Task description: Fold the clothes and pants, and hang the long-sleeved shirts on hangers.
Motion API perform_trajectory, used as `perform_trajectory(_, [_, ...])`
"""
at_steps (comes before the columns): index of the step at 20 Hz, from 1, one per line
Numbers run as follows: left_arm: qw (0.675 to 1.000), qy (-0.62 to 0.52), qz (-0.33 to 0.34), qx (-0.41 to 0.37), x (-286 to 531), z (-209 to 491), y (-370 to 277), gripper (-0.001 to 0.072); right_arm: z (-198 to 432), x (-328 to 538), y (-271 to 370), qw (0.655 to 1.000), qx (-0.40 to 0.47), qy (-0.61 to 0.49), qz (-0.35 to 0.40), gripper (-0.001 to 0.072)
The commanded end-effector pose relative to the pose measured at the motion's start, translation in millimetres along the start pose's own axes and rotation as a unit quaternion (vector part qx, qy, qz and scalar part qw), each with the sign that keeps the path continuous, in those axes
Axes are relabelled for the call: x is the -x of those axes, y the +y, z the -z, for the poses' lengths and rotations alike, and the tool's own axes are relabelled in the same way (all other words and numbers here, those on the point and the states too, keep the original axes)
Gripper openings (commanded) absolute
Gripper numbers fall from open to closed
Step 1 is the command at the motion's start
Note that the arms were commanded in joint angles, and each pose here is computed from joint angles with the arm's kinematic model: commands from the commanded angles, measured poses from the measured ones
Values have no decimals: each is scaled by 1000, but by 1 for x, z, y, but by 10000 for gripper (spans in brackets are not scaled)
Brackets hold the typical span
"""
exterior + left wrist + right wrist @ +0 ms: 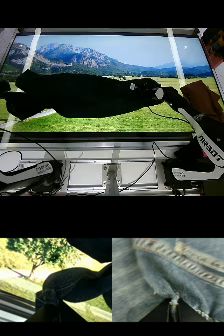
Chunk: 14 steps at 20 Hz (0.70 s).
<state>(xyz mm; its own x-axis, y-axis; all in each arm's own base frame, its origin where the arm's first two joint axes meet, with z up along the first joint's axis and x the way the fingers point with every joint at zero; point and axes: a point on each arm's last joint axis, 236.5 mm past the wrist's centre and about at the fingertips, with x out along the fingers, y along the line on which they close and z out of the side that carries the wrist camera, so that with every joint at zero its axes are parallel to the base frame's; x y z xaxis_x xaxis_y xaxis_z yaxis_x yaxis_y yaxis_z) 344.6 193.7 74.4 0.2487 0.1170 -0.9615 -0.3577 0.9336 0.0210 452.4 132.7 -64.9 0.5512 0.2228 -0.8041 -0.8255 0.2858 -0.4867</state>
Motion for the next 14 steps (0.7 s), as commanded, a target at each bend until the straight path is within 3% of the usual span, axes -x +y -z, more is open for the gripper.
perform_trajectory(1, [999, -2, -49, -8, 0, -2, 24, 32, -30, 26, -68, 989, -50, -57, 126, 36])
perform_trajectory(6, [995, -19, -89, -50, 2, -11, 46, 32, -72, 115, -187, 906, -191, -200, 320, 36])
perform_trajectory(11, [994, 27, -86, -57, -19, 18, 61, 30, -37, 101, -232, 870, -289, -205, 342, 36])
perform_trajectory(14, [989, 77, -74, -99, -45, 50, 63, 31, -11, 90, -263, 816, -409, -227, 339, 36])
